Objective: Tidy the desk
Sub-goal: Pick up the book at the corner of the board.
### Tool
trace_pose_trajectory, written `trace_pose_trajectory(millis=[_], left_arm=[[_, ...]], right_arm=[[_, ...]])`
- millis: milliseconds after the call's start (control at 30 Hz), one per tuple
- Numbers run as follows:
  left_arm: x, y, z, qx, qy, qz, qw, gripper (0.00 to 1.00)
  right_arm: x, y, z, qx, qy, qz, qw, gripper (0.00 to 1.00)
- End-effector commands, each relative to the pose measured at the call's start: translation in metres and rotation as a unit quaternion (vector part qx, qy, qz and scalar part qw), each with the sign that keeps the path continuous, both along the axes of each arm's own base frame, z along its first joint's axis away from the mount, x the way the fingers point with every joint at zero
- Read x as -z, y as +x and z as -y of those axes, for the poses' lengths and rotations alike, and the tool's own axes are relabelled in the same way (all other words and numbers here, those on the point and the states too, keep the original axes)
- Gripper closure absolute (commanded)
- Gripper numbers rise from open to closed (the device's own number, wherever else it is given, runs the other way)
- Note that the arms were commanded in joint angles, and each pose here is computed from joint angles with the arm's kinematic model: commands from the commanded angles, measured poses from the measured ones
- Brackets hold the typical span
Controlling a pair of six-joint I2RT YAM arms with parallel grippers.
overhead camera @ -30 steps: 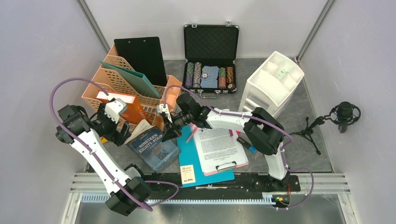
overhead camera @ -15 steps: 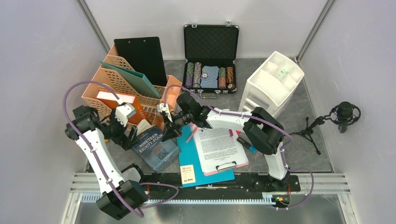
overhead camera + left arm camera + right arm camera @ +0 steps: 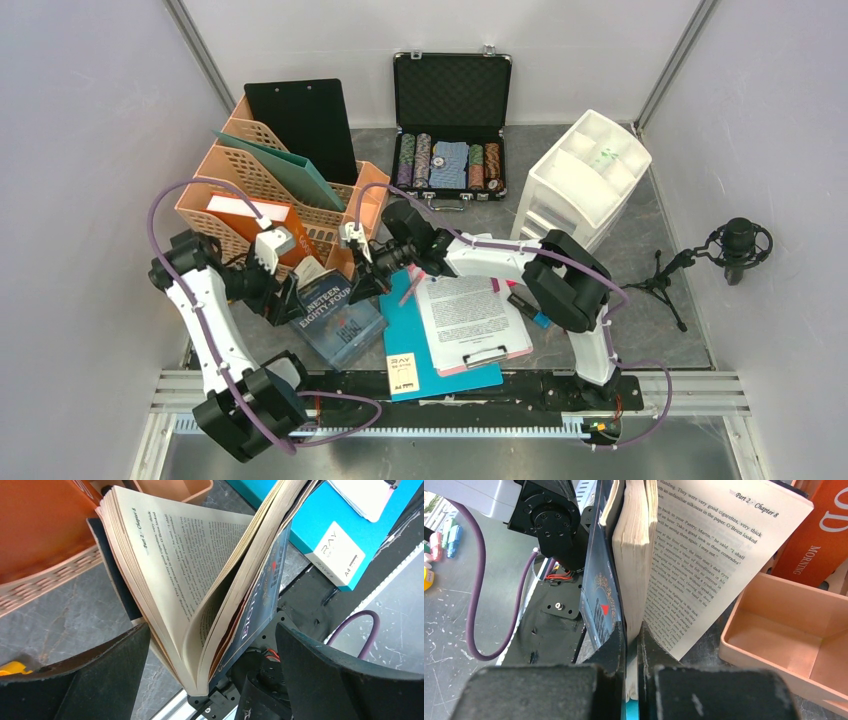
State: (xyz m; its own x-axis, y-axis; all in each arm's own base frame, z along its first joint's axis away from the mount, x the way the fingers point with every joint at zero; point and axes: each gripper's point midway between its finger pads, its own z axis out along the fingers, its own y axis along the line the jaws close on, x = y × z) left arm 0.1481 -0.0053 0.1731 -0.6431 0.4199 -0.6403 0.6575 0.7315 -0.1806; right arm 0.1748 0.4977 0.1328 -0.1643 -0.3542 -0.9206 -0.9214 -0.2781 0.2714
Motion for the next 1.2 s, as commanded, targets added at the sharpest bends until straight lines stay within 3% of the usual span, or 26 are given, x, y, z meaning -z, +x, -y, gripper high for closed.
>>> trace_pose_trajectory(millis=[0,267,367,633,833,967,1167], left_arm=[[0.012,-0.011,0.003,0.003,-0.011,-0.037,0.999,0.00],[0.021,-0.025,0.015,0.027,-0.042,-0.068,0.996,0.00],[0.023,-0.025,0.014,0.024,-0.045,-0.078,0.996,0.09],[0.010,-0.013,0.014,0.010,-0.062,-0.066,0.996,0.50],[-0.005,-0.011,0.013,0.014,-0.029,-0.015,0.999,0.97],[-0.016,-0.013,0.009,0.021,0.018,0.027,0.999,0.98],[-0.046,-0.011,0.004,0.001,0.062,0.075,0.995,0.98]], right_arm=[[-0.027,0.007,0.006,0.007,0.029,0.021,0.999,1.00],[-0.026,0.009,0.005,0.010,0.029,0.023,0.999,1.00],[-0.028,0.009,0.004,0.011,0.031,0.020,0.999,1.00],[-0.027,0.009,0.002,0.012,0.032,0.014,0.999,1.00],[-0.029,0.011,0.001,0.017,0.034,0.008,0.999,0.99],[-0.035,0.012,0.000,0.019,0.036,0.011,0.999,0.82],[-0.048,0.020,0.002,0.046,0.025,0.027,0.998,0.25]])
